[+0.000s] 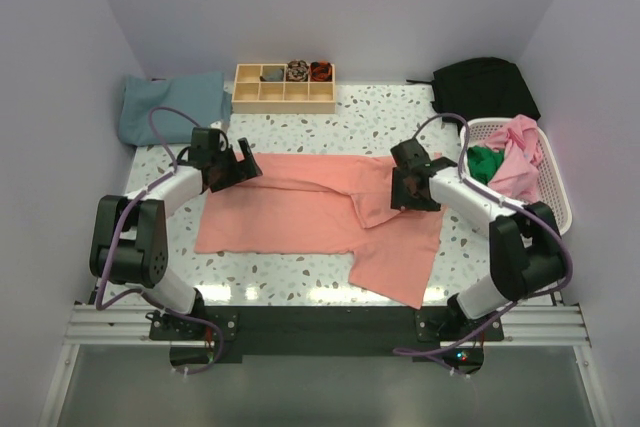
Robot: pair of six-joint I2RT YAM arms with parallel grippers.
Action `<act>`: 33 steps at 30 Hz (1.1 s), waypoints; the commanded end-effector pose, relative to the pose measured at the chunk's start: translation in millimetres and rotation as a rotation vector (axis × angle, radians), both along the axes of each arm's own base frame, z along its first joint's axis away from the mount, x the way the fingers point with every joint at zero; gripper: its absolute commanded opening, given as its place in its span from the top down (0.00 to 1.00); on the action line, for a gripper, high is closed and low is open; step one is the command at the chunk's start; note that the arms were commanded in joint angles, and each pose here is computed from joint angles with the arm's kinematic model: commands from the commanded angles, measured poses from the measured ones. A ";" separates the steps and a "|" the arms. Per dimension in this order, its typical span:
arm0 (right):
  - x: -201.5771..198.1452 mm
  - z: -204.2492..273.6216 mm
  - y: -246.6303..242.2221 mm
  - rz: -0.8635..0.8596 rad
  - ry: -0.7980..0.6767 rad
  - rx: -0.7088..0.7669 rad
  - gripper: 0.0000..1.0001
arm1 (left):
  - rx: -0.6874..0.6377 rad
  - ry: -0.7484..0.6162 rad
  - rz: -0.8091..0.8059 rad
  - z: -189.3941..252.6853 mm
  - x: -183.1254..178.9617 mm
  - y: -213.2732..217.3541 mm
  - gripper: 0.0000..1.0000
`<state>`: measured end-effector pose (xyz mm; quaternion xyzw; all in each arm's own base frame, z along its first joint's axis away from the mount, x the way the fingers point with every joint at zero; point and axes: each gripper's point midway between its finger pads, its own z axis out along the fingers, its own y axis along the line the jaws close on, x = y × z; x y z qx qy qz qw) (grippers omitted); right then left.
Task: Fold and stack the t-shirts
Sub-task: Fold the flattened tshirt in 1/3 of the way
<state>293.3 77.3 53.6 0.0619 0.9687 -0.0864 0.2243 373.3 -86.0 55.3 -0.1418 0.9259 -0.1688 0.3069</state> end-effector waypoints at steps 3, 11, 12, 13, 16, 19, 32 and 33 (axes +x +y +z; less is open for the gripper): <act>-41.7 10.4 22.2 0.043 0.027 0.090 0.30 | -0.016 -0.034 -0.027 4.0 7.7 -4.4 0.00; -17.0 38.6 2.7 -0.041 -0.121 0.000 0.23 | -0.026 -0.034 -0.036 4.0 7.0 -6.7 0.00; -11.1 38.7 1.8 -0.052 -0.116 0.009 0.24 | -0.029 -0.035 -0.036 4.6 7.0 -7.0 0.00; -4.4 39.3 4.0 -0.062 -0.117 0.017 0.25 | -0.028 -0.037 -0.038 5.2 6.9 -7.6 0.00; 5.6 26.3 4.4 -0.107 -0.097 0.026 0.28 | -0.024 -0.038 -0.038 5.4 6.0 -6.9 0.00; 11.8 13.0 4.4 -0.162 -0.090 0.064 0.36 | -0.024 -0.041 -0.037 7.2 6.2 -6.3 0.00; 26.9 -6.3 -3.7 -0.231 -0.098 0.074 0.46 | -0.019 -0.036 -0.039 5.1 6.9 -6.3 0.00; 27.4 -7.8 -3.7 -0.232 -0.093 0.073 0.46 | -0.020 -0.033 -0.040 4.8 6.6 -6.5 0.00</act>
